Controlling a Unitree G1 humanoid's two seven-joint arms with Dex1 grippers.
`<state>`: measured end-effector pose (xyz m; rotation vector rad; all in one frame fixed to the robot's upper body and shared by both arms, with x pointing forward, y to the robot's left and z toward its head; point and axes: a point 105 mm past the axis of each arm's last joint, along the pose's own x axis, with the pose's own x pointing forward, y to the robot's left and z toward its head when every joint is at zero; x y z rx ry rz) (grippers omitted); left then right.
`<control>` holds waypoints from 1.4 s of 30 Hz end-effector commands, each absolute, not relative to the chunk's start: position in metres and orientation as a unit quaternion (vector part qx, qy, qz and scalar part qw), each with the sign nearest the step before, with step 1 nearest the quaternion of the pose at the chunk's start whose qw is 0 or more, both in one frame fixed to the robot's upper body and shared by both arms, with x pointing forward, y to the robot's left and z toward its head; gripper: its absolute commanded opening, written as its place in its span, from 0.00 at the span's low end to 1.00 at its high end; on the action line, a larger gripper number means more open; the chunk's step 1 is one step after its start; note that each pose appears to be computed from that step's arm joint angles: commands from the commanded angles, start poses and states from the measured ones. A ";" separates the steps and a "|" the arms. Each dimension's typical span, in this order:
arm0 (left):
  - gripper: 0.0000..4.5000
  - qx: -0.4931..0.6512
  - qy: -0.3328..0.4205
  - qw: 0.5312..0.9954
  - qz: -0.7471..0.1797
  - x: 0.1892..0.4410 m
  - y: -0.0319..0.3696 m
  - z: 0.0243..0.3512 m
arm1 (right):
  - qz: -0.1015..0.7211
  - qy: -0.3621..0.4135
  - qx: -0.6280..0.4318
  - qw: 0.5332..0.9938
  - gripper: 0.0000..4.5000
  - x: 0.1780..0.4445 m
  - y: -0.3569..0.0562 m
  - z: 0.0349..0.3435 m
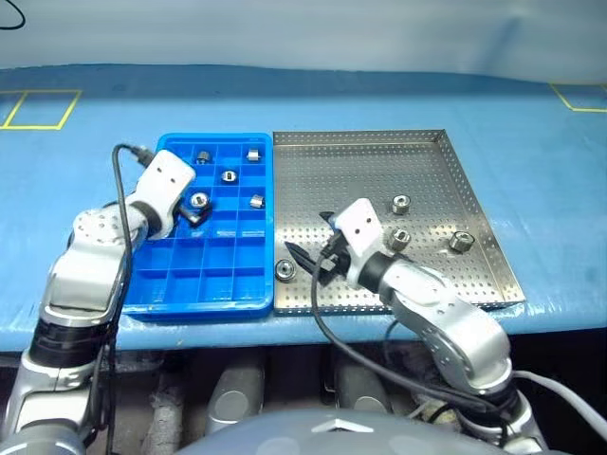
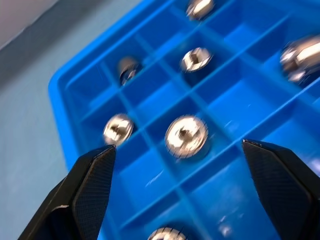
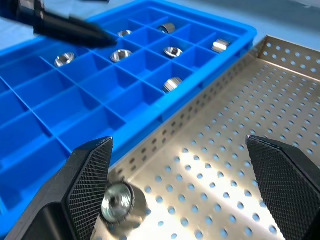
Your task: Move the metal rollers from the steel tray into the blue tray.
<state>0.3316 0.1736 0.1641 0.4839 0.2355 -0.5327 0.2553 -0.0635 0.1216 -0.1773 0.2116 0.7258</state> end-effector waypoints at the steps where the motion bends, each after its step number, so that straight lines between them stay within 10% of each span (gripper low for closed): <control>1: 0.99 0.258 0.047 0.893 -0.366 0.328 0.144 0.186 | 0.348 0.095 -0.096 0.928 1.00 0.247 -0.076 0.131; 14: 0.99 0.281 0.109 0.674 -0.674 0.311 0.072 0.151 | 0.331 0.146 -0.094 0.928 1.00 0.225 -0.091 0.116; 37: 0.99 0.387 0.142 0.515 -0.751 0.315 -0.005 0.080 | 0.210 0.172 -0.077 0.960 1.00 0.203 -0.128 0.104; 42: 0.71 0.411 0.167 0.499 -0.744 0.315 0.004 0.067 | 0.206 0.167 -0.073 0.961 1.00 0.205 -0.126 0.105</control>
